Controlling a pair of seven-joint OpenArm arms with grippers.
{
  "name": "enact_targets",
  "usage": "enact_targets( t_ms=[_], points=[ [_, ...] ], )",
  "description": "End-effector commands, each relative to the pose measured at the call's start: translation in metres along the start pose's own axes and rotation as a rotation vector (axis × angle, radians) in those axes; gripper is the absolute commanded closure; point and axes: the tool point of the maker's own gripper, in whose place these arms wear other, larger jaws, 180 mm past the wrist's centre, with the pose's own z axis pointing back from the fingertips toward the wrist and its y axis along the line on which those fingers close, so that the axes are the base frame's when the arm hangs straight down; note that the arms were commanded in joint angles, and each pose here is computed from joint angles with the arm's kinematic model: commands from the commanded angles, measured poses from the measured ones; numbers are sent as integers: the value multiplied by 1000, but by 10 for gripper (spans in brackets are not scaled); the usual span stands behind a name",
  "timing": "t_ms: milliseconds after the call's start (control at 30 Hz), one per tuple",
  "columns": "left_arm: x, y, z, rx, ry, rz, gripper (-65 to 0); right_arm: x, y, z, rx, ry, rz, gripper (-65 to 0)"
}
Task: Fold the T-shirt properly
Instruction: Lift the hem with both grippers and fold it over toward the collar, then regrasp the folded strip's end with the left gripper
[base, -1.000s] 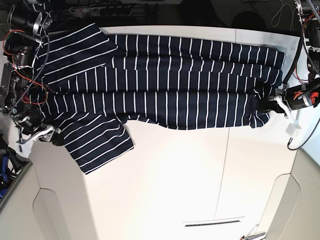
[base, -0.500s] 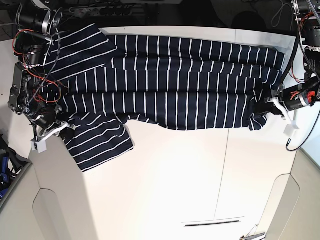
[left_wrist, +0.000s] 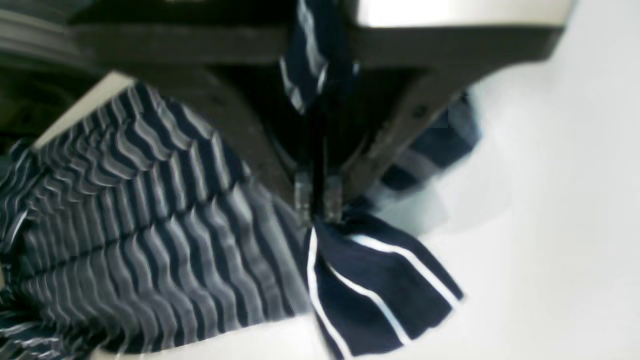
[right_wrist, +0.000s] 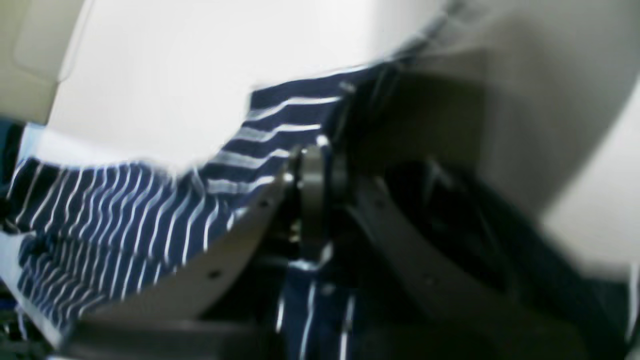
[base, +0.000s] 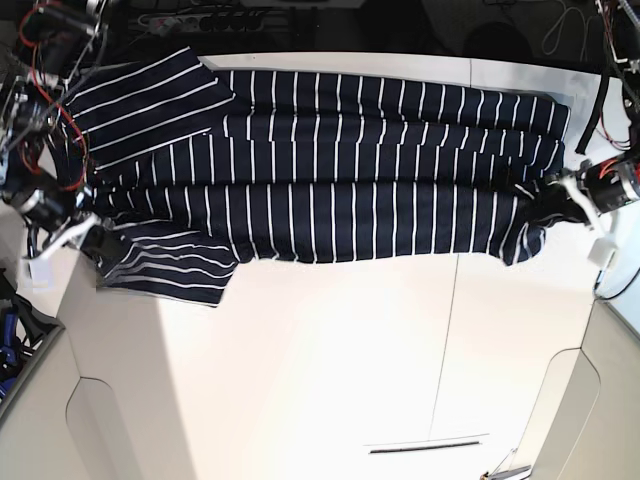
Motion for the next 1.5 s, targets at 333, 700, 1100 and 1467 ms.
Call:
enact_targets(
  t_ms=[333, 700, 1100, 1467],
  points=[
    [3, -22, 49, 46, -42, -140, 0, -4, 17, 58, -3, -91, 66, 0],
    [-31, -25, 52, 42, 53, -118, 0, -57, 12, 75, -39, 31, 39, 0],
    [-52, -20, 49, 85, 74, -72, -212, -104, -16, 79, -127, 163, -28, -239],
    [-26, -5, 85, 123, -82, 21, -408, -66, -19, 104, -123, 10, -62, -343]
  ],
)
